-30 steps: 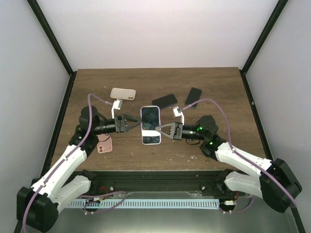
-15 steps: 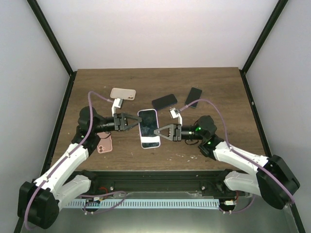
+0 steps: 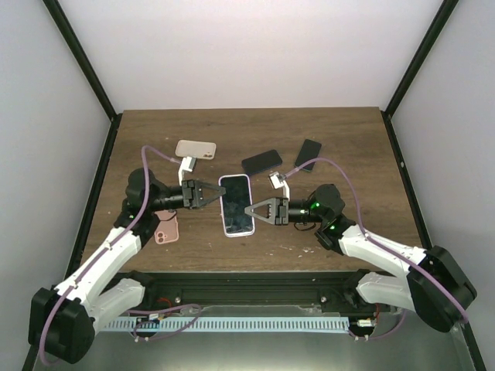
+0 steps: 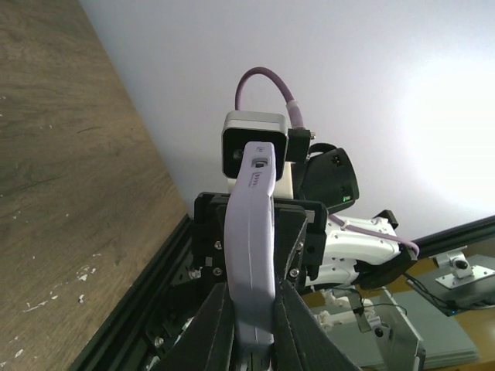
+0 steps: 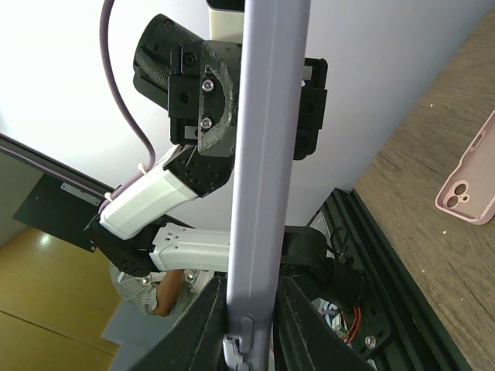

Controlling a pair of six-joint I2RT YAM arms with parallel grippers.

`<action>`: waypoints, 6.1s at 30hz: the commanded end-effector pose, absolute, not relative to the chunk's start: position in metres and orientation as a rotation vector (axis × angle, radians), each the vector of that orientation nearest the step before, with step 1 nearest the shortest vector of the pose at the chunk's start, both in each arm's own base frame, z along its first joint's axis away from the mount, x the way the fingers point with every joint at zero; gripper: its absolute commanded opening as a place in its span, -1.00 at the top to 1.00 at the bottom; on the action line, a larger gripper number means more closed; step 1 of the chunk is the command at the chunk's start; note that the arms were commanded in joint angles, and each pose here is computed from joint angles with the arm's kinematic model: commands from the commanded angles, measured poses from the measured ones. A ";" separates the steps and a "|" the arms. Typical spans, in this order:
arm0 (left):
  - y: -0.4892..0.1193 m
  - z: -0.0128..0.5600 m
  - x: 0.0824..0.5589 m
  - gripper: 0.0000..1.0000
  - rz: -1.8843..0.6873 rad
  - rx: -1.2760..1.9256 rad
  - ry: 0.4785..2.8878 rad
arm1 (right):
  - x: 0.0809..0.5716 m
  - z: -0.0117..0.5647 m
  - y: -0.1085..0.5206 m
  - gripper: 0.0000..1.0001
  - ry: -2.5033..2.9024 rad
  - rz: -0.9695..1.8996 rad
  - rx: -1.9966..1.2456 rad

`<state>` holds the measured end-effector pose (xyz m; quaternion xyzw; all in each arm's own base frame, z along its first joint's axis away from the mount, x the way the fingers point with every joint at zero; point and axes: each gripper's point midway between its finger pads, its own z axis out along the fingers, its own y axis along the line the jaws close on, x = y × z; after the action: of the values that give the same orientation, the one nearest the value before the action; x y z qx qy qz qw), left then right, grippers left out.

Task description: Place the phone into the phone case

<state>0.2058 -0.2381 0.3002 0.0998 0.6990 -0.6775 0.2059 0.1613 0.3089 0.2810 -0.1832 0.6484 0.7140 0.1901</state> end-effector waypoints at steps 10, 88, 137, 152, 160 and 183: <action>-0.236 0.312 0.202 -0.01 -1.872 0.294 1.931 | 0.147 0.313 0.309 0.78 1.663 2.047 -0.636; -0.237 0.268 0.188 0.04 -1.915 0.246 2.161 | 0.223 0.337 0.295 0.81 1.593 1.868 -0.067; -0.195 0.182 0.244 -0.88 -1.158 -0.057 2.543 | 0.247 0.204 0.251 0.80 2.188 1.302 -0.069; -0.068 0.082 0.276 -0.67 -0.496 -0.621 2.691 | 0.262 0.110 0.152 0.76 2.445 1.157 0.215; -0.044 0.055 0.275 -0.59 -0.363 -0.768 2.693 | 0.269 0.074 0.121 0.73 2.546 1.028 0.367; -0.092 0.004 0.272 0.31 -0.661 -0.760 2.822 | 0.301 0.126 0.092 -0.42 2.401 0.815 0.423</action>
<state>0.2989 -0.0742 0.0245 -0.2550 0.9357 -0.2043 0.1330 0.2859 0.1006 0.1020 0.1587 0.9045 0.3157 0.2389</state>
